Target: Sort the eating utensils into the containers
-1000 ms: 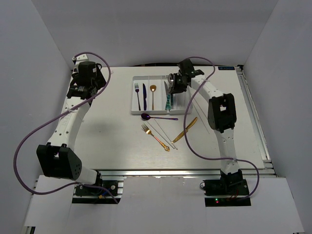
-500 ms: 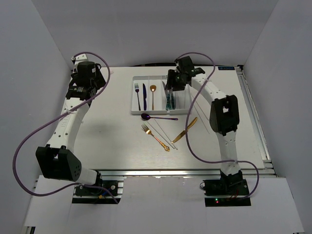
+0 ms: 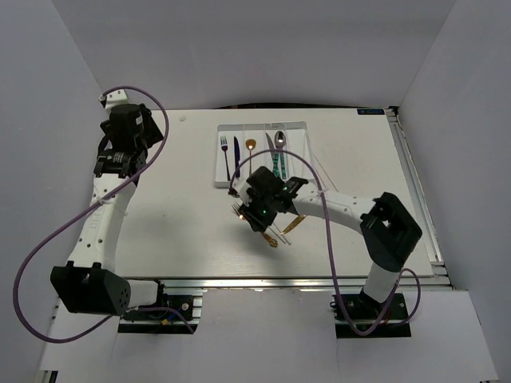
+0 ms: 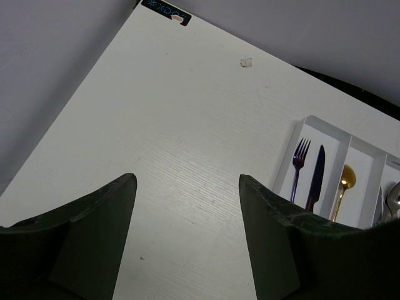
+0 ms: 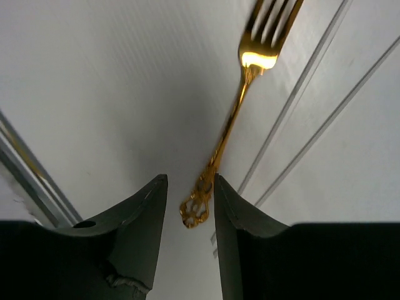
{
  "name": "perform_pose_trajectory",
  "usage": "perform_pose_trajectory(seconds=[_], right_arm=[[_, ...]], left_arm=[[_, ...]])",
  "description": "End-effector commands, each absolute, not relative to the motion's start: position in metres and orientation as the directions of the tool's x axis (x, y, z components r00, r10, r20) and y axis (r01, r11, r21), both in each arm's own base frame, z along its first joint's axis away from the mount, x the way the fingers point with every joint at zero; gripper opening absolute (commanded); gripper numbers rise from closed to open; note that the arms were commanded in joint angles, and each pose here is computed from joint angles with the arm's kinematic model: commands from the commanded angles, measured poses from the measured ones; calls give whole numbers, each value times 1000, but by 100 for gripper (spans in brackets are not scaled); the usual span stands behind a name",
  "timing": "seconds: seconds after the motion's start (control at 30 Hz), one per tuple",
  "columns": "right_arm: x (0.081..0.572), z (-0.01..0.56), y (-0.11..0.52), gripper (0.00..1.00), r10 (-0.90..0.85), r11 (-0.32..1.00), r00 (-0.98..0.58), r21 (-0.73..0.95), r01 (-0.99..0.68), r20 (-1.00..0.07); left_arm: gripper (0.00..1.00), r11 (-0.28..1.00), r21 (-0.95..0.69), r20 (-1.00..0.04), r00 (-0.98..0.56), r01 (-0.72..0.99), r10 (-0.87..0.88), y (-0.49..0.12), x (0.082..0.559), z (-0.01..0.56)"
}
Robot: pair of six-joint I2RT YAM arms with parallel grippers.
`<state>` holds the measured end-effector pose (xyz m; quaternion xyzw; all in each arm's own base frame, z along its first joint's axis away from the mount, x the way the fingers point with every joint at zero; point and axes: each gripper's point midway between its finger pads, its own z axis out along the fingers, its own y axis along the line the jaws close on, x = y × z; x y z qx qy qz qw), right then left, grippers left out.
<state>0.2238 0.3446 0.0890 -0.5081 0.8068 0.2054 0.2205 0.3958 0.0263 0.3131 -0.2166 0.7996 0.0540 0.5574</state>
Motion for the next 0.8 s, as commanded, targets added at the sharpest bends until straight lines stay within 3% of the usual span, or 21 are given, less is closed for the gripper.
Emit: perform_pose_trajectory(seconds=[0.0,0.6,0.77], right_arm=[[223,58,316,42,-796,403,-362,22,-915,-485],[247,25,352,37,-791,471,-428,11,-882,-436],[247,5,344,26,-818,480,-430,-42,-876,-383]], left_arm=[[78,905,-168,-925,-256,-391,-282,27,380,326],[78,891,-117,-949,-215,-439,-231,46,336,338],[78,886,-110,-950,-213,-450,-227,48,336,339]])
